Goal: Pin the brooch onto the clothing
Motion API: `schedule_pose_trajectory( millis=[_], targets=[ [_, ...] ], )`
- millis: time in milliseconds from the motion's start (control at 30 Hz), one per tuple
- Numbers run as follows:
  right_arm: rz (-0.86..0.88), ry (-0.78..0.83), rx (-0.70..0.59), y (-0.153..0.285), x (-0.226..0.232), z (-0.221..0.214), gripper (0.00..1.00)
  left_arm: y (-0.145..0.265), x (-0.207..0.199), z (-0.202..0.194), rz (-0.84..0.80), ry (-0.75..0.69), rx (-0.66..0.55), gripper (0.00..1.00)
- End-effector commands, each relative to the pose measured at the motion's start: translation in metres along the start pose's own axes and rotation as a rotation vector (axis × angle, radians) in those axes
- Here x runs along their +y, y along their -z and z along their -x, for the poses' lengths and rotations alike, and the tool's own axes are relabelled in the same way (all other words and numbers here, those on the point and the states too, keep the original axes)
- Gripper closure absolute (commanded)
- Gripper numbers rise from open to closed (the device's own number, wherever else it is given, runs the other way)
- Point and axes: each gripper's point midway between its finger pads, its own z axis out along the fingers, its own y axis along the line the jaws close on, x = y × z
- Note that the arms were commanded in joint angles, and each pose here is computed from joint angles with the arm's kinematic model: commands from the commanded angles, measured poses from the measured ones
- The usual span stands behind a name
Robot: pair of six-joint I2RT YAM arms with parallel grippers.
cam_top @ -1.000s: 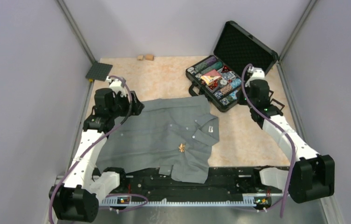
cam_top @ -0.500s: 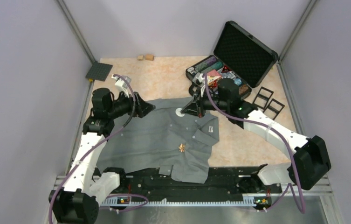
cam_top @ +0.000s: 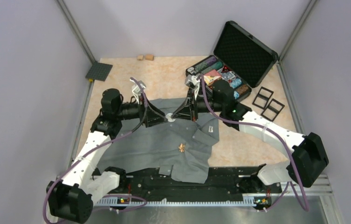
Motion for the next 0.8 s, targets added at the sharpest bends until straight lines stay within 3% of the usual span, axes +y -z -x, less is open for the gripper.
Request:
schedule_pose_trajectory(
  millis=[0,167,400,767],
  targets=[
    [0.062,0.090,-0.070,-0.003,0.025,0.035,1.00,-0.004,-0.016,-0.004,-0.085,-0.052,0.031,0.38],
    [0.073,0.094,-0.077,-0.005,0.028,0.039,1.00,-0.006,-0.012,-0.007,-0.062,-0.054,0.038,0.40],
    [0.081,0.107,-0.082,-0.004,0.032,0.043,1.00,-0.005,-0.016,-0.008,-0.085,-0.054,0.048,0.77],
    [0.074,0.095,-0.053,-0.005,0.028,0.035,1.00,-0.007,-0.023,-0.008,-0.124,-0.047,0.051,0.89]
  ],
)
